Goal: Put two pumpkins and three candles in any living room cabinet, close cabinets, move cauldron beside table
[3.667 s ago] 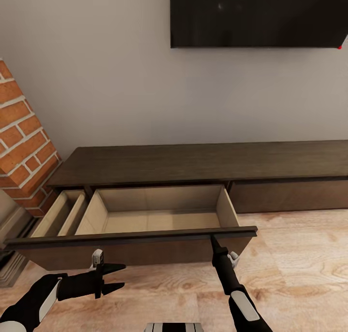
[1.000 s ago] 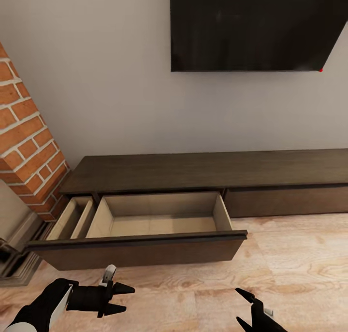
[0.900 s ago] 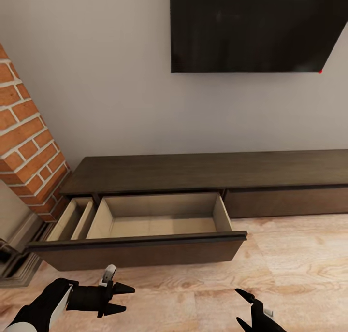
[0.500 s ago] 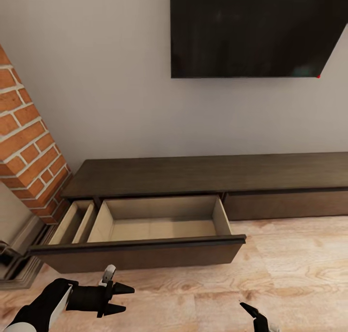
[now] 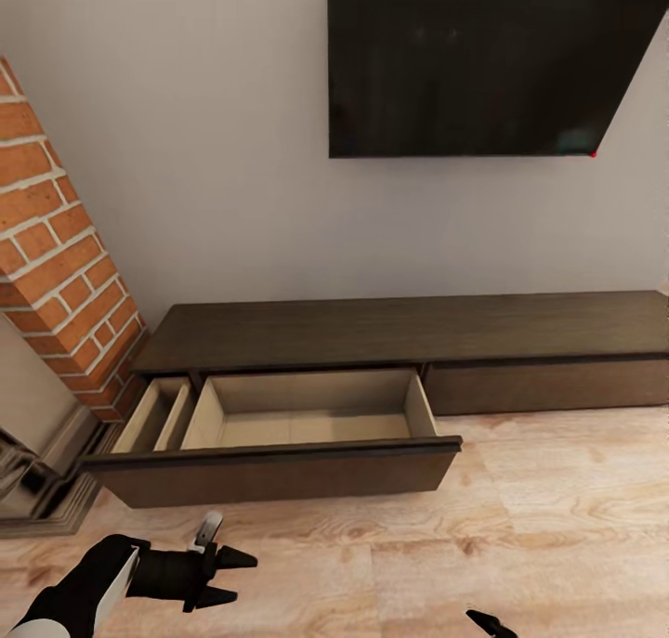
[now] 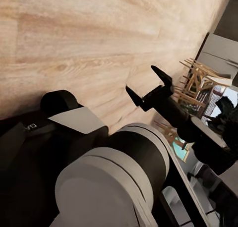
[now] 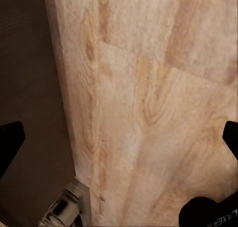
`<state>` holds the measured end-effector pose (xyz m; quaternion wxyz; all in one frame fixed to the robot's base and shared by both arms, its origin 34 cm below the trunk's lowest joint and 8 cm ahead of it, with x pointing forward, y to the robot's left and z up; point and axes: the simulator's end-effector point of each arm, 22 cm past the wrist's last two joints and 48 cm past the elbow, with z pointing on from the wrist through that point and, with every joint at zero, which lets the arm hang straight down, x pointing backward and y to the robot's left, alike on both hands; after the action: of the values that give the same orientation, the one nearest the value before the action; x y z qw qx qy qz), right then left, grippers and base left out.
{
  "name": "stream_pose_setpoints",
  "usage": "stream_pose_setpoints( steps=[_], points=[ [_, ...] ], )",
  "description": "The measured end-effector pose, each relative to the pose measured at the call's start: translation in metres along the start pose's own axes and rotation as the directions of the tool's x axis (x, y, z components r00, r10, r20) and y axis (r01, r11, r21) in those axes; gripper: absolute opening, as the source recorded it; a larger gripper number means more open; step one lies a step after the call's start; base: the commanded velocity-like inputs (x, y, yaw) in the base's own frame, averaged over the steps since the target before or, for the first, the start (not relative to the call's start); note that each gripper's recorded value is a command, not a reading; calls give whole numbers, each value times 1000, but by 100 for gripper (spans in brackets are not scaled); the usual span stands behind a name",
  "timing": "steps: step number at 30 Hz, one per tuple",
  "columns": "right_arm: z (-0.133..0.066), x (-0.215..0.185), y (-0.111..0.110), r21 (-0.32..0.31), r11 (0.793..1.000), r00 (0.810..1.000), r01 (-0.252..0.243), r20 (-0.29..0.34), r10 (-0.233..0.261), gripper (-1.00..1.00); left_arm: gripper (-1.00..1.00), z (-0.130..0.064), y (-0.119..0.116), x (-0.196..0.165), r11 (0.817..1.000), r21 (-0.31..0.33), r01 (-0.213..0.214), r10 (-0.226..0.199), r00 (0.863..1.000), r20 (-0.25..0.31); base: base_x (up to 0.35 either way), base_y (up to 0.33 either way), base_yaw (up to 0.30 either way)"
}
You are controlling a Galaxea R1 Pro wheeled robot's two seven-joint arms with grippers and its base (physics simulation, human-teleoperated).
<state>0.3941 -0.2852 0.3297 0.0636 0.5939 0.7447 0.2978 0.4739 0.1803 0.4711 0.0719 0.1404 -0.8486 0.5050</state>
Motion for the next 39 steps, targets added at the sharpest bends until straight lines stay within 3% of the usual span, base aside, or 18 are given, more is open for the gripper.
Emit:
stream_pose_setpoints(
  steps=[6, 12, 14, 16, 19, 22, 25, 28, 35, 39],
  points=[
    [-11, -14, -26, 159, 987, 996, 30, 74, -42, 100, 100, -5, 3, 1, 998, -68, -2, 2, 1000, 1, -13, 0, 0],
    [-26, -29, -37, 256, 966, 985, 43, 153, -85, 100, 100, -6, 12, 3, 987, -163, -3, 3, 1000, -1, -1, 0, 0],
    [-34, -33, -46, 313, 948, 981, 49, 165, -105, 100, 100, -6, 15, 4, 980, -199, -8, 8, 1000, -2, 0, 0, 0],
    [-45, -39, -61, 401, 915, 975, 45, 181, -127, 100, 100, -7, 21, 4, 969, -245, -13, 13, 1000, -1, 0, 0, 0],
    [-58, -42, -72, 468, 883, 971, 32, 193, -138, 100, 100, -9, 25, 1, 956, -292, -19, 25, 1000, 16, 0, 0, 0],
    [-64, -42, -71, 480, 877, 970, 30, 196, -141, 100, 100, -15, 29, -9, 941, -338, -14, 38, 997, 63, 0, 0, 0],
    [-67, -41, -65, 470, 882, 970, 36, 197, -145, 100, 100, -26, 44, -18, 903, -429, 2, 49, 993, 108, 0, 0, 0],
    [-70, -40, -57, 454, 890, 970, 42, 197, -146, 100, 100, -32, 50, -21, 876, -483, 5, 62, 990, 123, 0, 0, 0],
    [-75, -37, -43, 424, 904, 968, 51, 202, -150, 100, 100, -44, 54, -31, 822, -569, -7, 115, 981, 154, 0, 0, 0],
    [-76, -43, -42, 424, 904, 961, 51, 227, -161, 100, 100, -45, 57, -34, 808, -589, -8, 126, 979, 160, 0, 0, 0]
  ],
)
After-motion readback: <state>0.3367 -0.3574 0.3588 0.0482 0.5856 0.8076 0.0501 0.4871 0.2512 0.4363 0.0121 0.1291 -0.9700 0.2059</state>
